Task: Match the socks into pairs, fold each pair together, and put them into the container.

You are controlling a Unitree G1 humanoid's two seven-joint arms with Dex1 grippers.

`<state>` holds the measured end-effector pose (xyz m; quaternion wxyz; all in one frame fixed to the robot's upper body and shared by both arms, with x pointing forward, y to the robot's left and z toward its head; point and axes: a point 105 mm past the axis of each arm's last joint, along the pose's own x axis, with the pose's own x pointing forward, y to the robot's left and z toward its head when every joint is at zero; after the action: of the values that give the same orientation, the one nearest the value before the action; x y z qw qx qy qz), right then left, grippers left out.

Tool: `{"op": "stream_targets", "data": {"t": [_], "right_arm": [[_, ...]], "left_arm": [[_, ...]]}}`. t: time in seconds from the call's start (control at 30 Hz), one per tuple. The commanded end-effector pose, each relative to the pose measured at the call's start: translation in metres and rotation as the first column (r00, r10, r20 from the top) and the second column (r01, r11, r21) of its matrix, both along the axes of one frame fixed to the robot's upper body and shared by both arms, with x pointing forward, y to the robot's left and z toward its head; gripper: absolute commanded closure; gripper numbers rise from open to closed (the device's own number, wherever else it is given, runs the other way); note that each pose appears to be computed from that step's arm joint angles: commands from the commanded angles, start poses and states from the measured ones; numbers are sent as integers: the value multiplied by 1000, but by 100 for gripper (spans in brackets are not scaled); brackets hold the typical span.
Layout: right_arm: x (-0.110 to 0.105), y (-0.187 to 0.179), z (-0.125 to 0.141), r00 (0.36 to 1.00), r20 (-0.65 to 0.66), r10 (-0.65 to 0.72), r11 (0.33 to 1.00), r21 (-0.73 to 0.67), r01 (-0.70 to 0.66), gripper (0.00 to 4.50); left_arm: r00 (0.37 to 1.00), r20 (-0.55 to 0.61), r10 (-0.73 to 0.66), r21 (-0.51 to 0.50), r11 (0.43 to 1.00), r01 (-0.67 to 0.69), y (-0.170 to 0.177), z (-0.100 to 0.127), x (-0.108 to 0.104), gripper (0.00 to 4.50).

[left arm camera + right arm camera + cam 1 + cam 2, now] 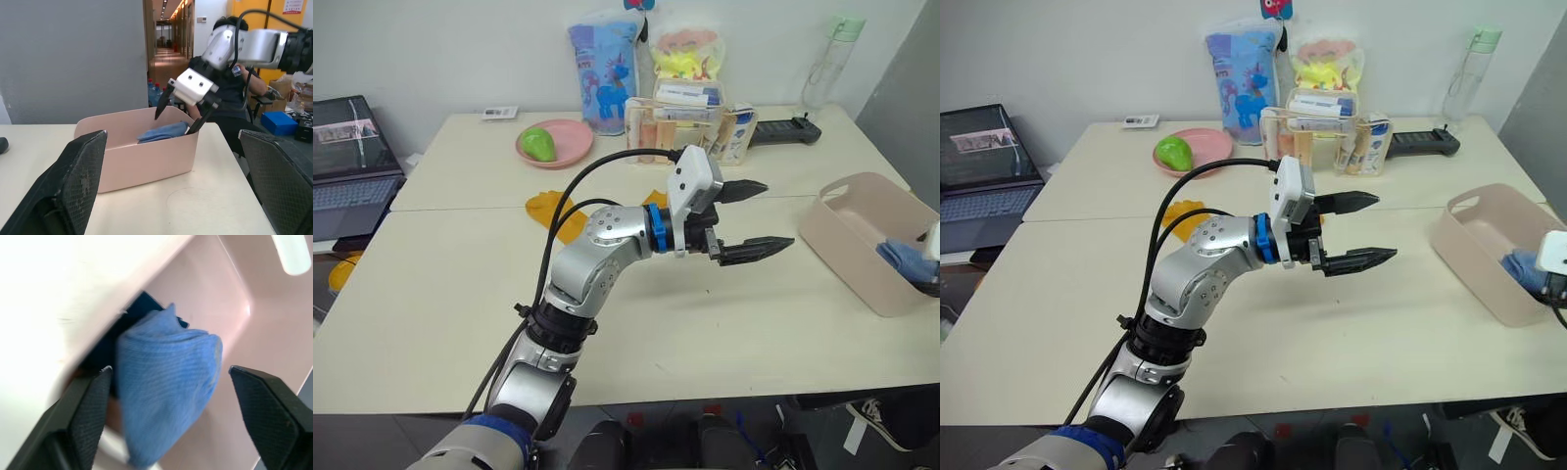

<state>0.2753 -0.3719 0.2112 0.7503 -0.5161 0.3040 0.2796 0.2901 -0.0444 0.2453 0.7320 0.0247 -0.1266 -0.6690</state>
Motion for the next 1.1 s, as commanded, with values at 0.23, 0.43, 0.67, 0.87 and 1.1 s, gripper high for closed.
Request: {"op": "stream_targets", "data": {"t": [0.23, 0.43, 0.67, 0.87, 1.1], "right_arm": [[7, -3, 59, 990, 136, -41, 999, -28, 45, 41], [23, -12, 34, 988, 153, -14, 993, -113, 31, 209], [27, -21, 1, 996, 90, 15, 975, -222, 6, 448], [28, -20, -31, 1000, 18, -23, 985, -173, 26, 448], [27, -21, -33, 998, 13, -57, 989, -139, 58, 448]], "left_arm": [[999, 41, -8, -33, 999, 9, 0, 11, -2, 0], [999, 45, -11, -32, 999, 12, -1, 11, -4, 0], [999, 37, -5, -25, 1000, 6, 0, 9, -8, 0], [1000, 26, -13, -23, 1000, 14, -2, 8, -12, 0], [999, 34, -3, -20, 1000, 4, 1, 9, -9, 0]]}}
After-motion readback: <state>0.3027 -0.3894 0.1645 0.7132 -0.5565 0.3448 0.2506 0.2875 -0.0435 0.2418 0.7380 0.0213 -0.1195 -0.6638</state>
